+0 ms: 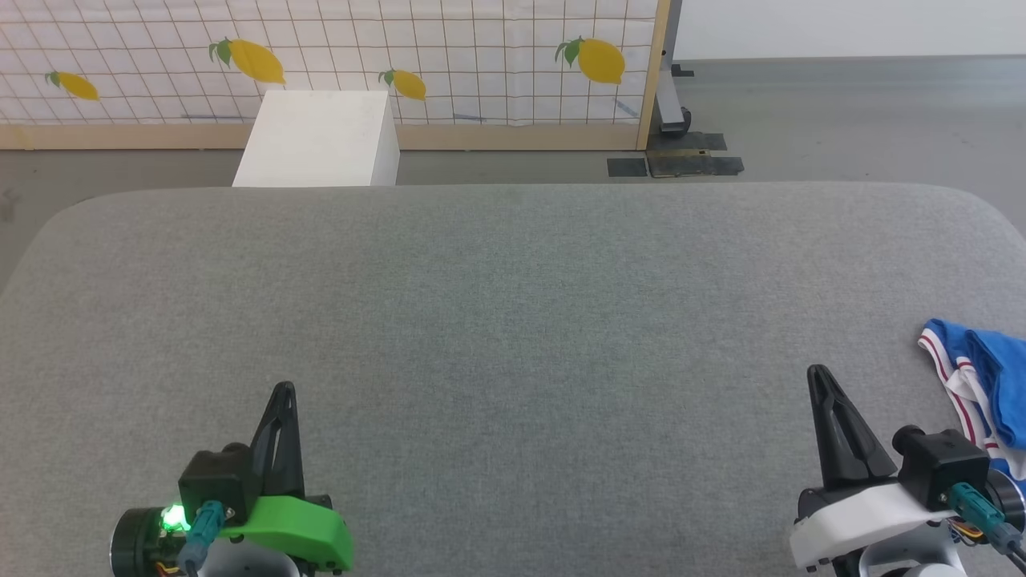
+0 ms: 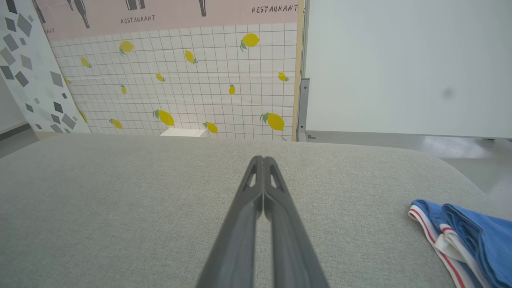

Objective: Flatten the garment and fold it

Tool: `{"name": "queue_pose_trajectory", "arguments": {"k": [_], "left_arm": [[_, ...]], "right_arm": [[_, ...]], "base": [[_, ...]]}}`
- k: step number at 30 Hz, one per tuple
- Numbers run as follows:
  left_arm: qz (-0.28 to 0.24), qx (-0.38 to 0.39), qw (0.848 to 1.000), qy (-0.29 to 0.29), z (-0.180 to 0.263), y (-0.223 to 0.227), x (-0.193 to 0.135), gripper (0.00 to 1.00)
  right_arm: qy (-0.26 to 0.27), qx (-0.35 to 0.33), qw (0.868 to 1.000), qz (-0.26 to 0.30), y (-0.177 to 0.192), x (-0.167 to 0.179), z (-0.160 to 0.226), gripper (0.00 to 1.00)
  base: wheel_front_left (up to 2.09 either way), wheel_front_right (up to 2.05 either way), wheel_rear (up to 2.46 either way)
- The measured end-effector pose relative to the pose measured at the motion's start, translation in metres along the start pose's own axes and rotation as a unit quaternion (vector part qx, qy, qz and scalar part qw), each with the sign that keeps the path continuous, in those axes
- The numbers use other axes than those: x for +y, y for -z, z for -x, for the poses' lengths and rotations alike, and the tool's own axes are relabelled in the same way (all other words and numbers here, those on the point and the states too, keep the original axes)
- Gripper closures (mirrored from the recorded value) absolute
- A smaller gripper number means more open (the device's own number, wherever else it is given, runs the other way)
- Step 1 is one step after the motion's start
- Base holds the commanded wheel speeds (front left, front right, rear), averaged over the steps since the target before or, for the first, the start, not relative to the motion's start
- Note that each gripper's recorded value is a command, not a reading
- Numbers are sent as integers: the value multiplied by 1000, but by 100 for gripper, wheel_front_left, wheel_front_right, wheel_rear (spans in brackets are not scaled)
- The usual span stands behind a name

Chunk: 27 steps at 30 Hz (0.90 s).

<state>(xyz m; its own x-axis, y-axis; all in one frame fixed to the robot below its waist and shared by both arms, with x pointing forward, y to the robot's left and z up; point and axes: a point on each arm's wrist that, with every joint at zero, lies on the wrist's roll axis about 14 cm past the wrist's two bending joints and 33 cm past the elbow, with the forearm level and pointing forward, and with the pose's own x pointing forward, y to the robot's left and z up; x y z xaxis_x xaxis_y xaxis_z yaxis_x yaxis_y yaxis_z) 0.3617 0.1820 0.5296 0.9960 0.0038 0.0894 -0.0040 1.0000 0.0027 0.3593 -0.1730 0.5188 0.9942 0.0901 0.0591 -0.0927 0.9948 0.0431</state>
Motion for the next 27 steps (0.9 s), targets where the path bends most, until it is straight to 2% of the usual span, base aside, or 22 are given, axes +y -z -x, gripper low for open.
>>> {"name": "queue_pose_trajectory", "arguments": {"k": [27], "left_arm": [[-9, 19, 1000, 3, -3, 2, -2, 100]], "right_arm": [[-8, 16, 1000, 14, 0, 5, -4, 100]], "base": [[0, 0, 0]]}}
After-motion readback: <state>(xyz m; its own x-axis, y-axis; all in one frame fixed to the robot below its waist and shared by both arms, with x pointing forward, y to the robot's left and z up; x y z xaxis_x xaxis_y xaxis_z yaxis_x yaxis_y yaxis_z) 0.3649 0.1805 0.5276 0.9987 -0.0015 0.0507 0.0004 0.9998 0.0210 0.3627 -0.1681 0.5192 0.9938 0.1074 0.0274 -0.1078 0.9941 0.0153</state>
